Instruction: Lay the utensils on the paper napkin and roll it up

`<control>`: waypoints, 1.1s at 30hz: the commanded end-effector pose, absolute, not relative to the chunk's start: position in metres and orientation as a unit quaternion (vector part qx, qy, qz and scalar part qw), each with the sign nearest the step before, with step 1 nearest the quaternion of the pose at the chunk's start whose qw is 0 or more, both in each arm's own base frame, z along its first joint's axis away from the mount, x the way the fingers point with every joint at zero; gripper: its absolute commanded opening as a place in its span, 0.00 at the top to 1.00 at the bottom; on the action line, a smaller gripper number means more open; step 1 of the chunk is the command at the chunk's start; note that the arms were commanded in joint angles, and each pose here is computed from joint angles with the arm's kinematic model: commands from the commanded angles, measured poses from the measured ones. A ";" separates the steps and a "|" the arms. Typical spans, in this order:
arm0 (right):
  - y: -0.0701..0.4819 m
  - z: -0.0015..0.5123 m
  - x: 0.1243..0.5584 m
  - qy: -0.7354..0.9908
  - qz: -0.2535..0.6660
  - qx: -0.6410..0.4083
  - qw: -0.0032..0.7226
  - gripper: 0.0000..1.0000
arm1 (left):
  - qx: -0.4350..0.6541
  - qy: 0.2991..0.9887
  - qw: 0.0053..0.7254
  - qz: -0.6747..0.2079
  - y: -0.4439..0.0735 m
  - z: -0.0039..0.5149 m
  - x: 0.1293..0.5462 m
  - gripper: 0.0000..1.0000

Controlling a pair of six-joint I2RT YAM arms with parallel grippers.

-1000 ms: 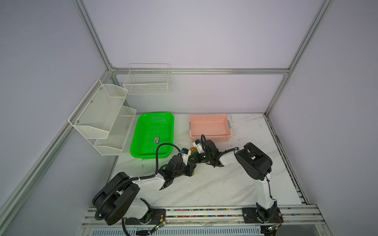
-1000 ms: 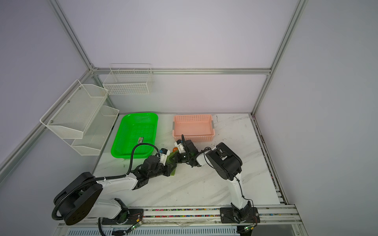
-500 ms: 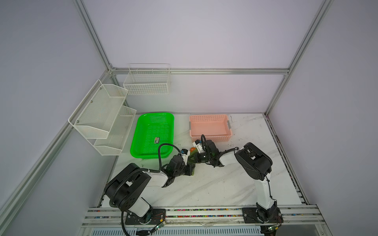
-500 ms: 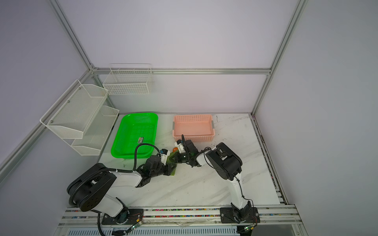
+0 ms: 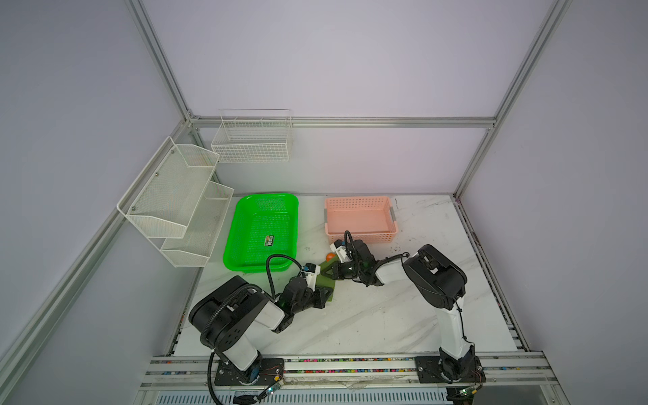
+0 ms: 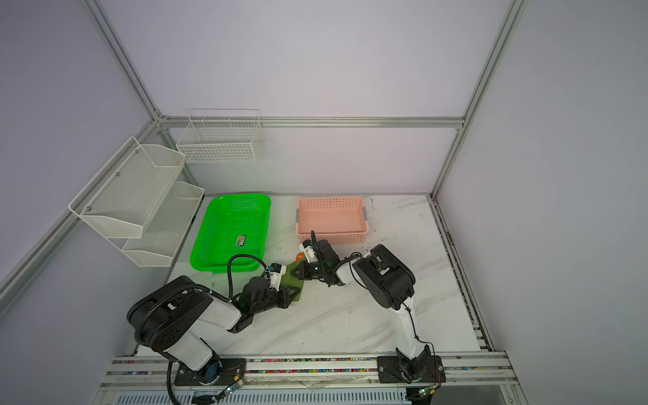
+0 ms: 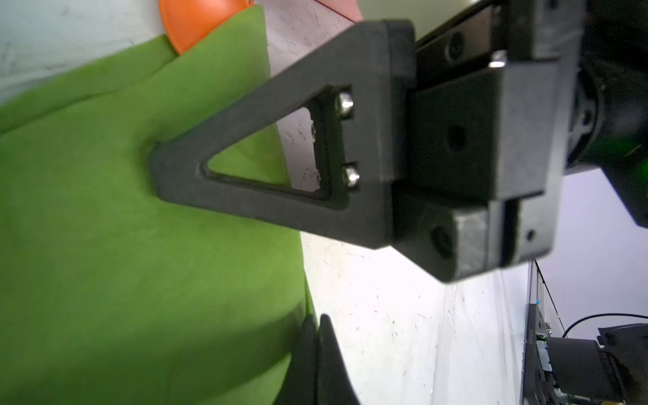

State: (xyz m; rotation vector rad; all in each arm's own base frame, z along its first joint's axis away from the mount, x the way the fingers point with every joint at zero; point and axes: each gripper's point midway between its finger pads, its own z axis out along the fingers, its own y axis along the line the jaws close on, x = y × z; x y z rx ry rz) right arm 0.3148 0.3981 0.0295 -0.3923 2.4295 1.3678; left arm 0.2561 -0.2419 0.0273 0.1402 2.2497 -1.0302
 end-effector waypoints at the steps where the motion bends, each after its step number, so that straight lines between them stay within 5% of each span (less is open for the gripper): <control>1: 0.386 -0.002 0.304 0.879 0.441 -0.126 0.126 1.00 | 0.018 0.900 0.247 -0.359 -0.217 -0.021 0.221 1.00; 16: 0.386 0.001 0.306 0.881 0.437 -0.128 0.129 1.00 | -0.015 0.906 0.253 -0.338 -0.190 -0.015 0.200 1.00; 28: 0.385 0.001 0.301 0.886 0.424 -0.132 0.131 1.00 | -0.037 0.847 0.438 -0.298 -0.166 0.120 0.251 1.00; 33: 0.383 -0.003 0.291 0.890 0.418 -0.131 0.128 1.00 | -0.076 0.865 0.430 -0.248 -0.147 0.116 0.261 0.94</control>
